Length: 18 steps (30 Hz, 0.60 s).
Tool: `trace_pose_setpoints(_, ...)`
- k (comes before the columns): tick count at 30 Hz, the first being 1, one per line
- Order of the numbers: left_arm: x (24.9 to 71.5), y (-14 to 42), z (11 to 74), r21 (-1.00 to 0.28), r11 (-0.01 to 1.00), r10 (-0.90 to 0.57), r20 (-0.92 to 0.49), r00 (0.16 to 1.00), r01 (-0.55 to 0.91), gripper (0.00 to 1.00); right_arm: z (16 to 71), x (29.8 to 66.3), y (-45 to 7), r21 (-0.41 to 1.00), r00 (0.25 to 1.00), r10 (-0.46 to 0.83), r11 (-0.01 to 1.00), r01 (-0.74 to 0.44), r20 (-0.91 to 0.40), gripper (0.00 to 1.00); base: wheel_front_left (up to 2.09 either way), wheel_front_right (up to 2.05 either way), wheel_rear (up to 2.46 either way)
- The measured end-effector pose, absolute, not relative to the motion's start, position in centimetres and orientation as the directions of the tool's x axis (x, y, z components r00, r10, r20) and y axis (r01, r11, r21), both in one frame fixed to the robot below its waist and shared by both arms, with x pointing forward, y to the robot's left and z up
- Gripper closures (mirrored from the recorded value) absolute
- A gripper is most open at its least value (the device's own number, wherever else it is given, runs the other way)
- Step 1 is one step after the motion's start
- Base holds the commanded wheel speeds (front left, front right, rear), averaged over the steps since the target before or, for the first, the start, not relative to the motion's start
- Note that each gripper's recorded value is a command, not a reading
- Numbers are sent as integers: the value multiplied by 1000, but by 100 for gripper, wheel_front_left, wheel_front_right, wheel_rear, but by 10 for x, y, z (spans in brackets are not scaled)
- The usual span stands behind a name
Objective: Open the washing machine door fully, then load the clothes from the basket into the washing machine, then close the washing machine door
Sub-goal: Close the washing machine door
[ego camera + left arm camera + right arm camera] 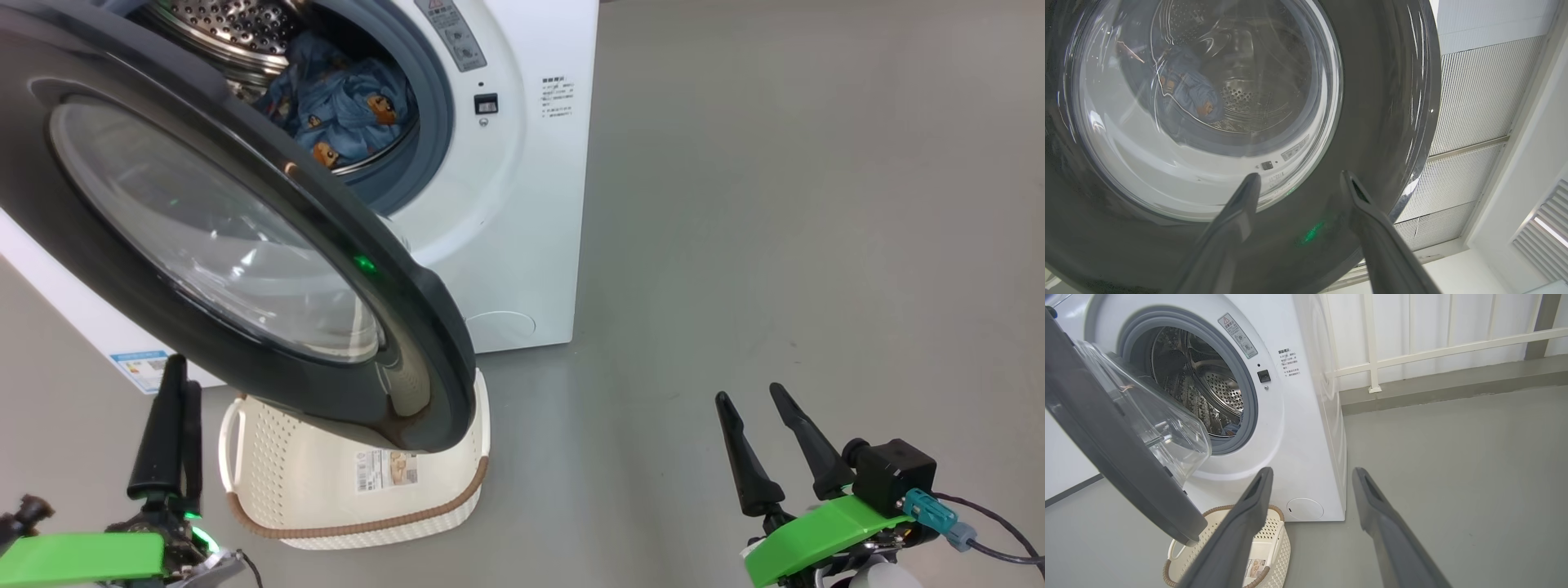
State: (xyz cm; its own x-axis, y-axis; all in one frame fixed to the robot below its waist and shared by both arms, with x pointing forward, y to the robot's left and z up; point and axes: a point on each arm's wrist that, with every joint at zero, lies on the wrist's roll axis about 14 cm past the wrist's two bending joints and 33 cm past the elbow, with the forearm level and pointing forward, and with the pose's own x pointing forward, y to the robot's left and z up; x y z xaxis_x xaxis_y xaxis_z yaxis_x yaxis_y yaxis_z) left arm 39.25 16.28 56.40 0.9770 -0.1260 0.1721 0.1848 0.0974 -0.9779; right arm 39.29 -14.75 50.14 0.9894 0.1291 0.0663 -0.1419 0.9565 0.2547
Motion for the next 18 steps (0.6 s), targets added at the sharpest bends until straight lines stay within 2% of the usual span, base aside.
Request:
trace_pose_setpoints(7,389,176,562,-950,254,-39,176,984,180,0,500,395,-145,256,989,136,955,-149,65,0,0,0,0)
trace_pose_setpoints(18,375,176,542,-792,586,-61,166,984,170,0,501,396,-142,257,987,144,953,-157,68,0,0,0,0)
